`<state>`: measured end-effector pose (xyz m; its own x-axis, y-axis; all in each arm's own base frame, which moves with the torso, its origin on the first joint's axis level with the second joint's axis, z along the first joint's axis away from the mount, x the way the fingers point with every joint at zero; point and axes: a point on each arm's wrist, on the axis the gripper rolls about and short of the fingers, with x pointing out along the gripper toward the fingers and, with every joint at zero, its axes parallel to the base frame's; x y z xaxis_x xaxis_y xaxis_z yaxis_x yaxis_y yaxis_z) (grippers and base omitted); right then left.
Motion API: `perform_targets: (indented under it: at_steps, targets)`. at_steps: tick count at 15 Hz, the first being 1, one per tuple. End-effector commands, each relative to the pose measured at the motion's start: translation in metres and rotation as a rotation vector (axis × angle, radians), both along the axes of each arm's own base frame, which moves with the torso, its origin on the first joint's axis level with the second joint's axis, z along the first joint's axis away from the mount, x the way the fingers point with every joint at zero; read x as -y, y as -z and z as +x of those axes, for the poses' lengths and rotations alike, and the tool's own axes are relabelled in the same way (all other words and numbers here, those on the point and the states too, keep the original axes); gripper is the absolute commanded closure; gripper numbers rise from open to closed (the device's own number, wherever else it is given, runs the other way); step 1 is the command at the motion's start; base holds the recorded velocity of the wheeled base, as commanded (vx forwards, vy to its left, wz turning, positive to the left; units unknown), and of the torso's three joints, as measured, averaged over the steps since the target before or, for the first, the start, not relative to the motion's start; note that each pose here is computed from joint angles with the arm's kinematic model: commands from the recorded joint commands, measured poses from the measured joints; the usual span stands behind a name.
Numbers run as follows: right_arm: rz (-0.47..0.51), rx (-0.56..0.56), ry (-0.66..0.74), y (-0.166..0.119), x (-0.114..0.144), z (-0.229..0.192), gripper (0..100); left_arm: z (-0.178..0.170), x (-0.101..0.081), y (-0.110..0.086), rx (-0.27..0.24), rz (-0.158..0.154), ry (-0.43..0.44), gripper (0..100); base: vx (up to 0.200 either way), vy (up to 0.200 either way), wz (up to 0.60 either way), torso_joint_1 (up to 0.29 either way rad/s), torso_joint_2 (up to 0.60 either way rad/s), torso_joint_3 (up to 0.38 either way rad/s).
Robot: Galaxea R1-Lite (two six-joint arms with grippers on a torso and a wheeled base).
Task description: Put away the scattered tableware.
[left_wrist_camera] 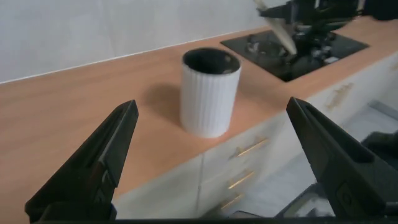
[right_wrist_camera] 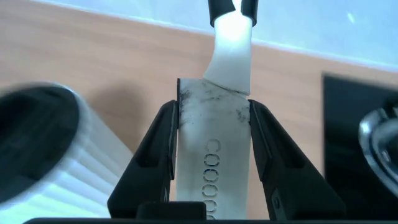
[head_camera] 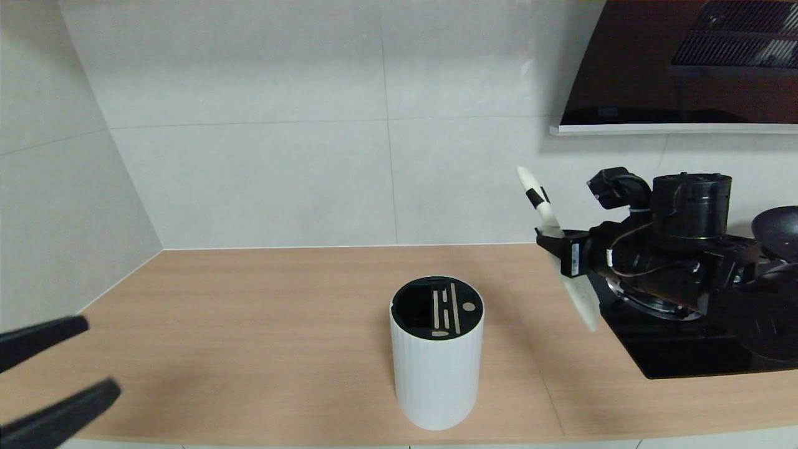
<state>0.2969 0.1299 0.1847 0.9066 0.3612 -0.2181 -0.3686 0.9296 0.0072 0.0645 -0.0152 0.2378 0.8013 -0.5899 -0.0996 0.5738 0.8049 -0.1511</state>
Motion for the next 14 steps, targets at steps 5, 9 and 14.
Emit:
perform_targets:
  at_steps: [5,9,14]
  targets:
    - [0.014,0.028,-0.069,-0.01,-0.021,-0.012,100,0.147,0.054,-0.016,-0.151,-0.28,0.212,0,0.0,0.0,0.0,0.0,0.0,0.0]
    - [0.032,0.059,-0.103,-0.021,-0.024,-0.03,100,0.176,0.097,0.023,-0.199,-0.317,0.253,0,0.0,0.0,0.0,0.0,0.0,0.0]
    - [0.035,0.056,-0.163,-0.023,-0.045,-0.051,100,0.2,0.136,0.025,-0.208,-0.44,0.17,0,0.0,0.0,0.0,0.0,0.0,0.0]
